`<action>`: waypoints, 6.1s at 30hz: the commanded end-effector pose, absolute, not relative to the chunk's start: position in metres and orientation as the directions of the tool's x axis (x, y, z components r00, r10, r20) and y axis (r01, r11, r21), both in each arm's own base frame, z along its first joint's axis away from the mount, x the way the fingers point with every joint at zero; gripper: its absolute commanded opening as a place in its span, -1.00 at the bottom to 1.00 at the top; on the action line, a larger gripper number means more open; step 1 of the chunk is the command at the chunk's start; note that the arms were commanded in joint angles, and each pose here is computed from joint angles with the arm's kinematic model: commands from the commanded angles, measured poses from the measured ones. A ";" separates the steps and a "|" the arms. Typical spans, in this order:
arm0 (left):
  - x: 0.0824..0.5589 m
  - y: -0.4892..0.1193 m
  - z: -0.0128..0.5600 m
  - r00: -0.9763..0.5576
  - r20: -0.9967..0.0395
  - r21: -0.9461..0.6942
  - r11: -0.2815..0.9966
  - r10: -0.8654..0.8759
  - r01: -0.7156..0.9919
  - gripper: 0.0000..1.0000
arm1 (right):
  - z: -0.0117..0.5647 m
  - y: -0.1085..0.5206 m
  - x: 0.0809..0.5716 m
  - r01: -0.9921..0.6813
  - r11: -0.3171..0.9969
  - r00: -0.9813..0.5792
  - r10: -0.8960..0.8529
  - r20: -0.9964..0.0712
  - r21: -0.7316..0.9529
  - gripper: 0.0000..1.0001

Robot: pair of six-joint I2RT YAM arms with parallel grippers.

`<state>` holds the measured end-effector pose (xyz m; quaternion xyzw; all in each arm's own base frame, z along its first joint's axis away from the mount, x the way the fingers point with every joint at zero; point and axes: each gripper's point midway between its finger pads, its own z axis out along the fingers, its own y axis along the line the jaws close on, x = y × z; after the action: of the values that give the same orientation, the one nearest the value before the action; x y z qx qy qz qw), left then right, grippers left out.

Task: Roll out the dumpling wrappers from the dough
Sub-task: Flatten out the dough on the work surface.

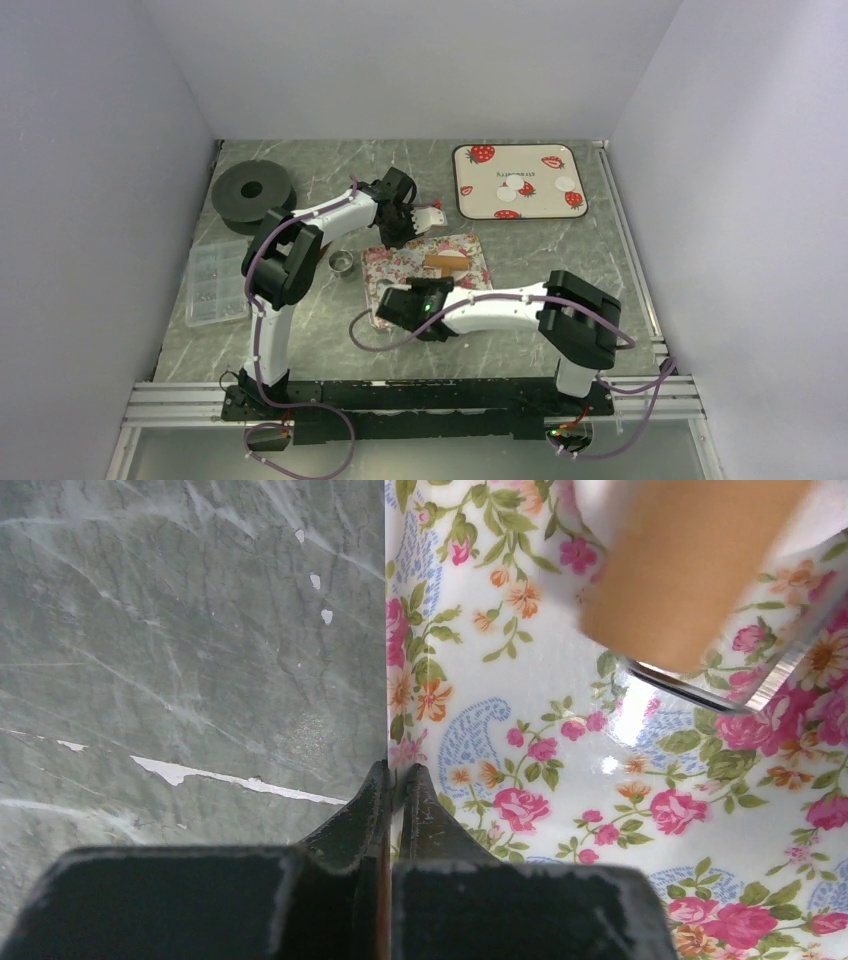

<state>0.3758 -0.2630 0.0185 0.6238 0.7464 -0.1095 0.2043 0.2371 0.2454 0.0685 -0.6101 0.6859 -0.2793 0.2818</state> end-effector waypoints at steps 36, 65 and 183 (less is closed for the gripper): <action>0.313 -0.226 -0.054 -0.213 -0.232 -0.126 0.188 0.949 0.974 -1.00 | 0.138 0.317 0.115 -0.947 0.244 -0.156 -0.919 -0.363 -0.209 -1.00; 0.312 -0.224 -0.053 -0.208 -0.227 -0.125 0.184 0.951 0.975 -1.00 | 0.096 0.218 0.249 -0.757 0.112 -0.059 -0.993 -0.104 -0.643 -1.00; 0.313 -0.220 -0.059 -0.202 -0.206 -0.112 0.182 0.958 0.977 -1.00 | 0.054 0.196 0.141 -0.930 -0.075 0.087 -0.996 -0.019 -0.361 -1.00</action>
<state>0.3756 -0.2631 0.0190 0.6254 0.7447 -0.1085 0.2063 0.2079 0.2228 0.0900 -0.6741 0.6616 -0.2026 0.2584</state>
